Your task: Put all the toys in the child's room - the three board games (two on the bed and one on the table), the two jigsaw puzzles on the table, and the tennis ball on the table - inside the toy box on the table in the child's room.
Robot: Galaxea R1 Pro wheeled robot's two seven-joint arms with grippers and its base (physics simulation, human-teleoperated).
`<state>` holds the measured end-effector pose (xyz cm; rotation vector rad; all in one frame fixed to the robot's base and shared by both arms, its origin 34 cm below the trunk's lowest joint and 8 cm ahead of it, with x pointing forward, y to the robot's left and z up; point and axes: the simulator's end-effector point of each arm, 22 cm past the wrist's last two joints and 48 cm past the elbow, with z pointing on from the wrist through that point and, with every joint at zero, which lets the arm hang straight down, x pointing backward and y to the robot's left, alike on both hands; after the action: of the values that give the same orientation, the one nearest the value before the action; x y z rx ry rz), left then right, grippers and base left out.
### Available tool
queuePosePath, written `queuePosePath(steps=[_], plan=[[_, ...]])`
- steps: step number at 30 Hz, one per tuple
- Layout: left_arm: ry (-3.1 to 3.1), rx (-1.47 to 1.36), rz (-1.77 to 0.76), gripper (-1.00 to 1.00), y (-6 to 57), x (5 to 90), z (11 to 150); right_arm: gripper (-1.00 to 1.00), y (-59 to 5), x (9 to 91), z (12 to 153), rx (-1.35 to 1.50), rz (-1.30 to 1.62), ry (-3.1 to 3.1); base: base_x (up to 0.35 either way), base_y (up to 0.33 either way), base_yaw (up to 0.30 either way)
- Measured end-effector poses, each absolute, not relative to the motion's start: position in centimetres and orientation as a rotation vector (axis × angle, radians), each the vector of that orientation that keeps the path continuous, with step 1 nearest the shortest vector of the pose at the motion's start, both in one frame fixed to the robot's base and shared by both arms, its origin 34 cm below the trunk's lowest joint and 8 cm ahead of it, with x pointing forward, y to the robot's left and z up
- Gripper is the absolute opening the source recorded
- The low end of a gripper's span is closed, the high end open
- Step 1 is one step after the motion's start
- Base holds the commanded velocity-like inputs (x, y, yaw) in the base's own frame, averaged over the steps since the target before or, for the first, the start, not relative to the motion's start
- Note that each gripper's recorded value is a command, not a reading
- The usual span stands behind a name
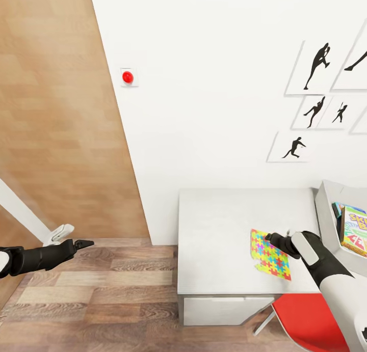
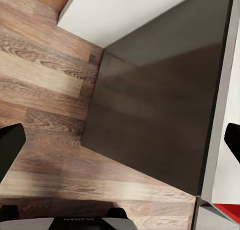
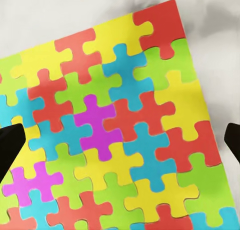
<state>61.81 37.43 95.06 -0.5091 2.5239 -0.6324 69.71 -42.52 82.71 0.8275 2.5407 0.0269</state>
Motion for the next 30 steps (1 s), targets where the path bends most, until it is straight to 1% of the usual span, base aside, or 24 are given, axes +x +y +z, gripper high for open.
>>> queuePosePath(steps=[11, 30], plan=[[2.525, -0.508, -0.633, 1.00, 37.4, 61.8, 95.0, 1.00, -42.1, 69.7, 82.6, 0.823, 0.033, 2.545, 0.000, 0.107, 0.000], [2.526, -0.508, -0.633, 1.00, 37.4, 61.8, 95.0, 1.00, -41.4, 69.9, 82.5, 0.818, 0.045, 2.547, 0.000, 0.179, 0.000]])
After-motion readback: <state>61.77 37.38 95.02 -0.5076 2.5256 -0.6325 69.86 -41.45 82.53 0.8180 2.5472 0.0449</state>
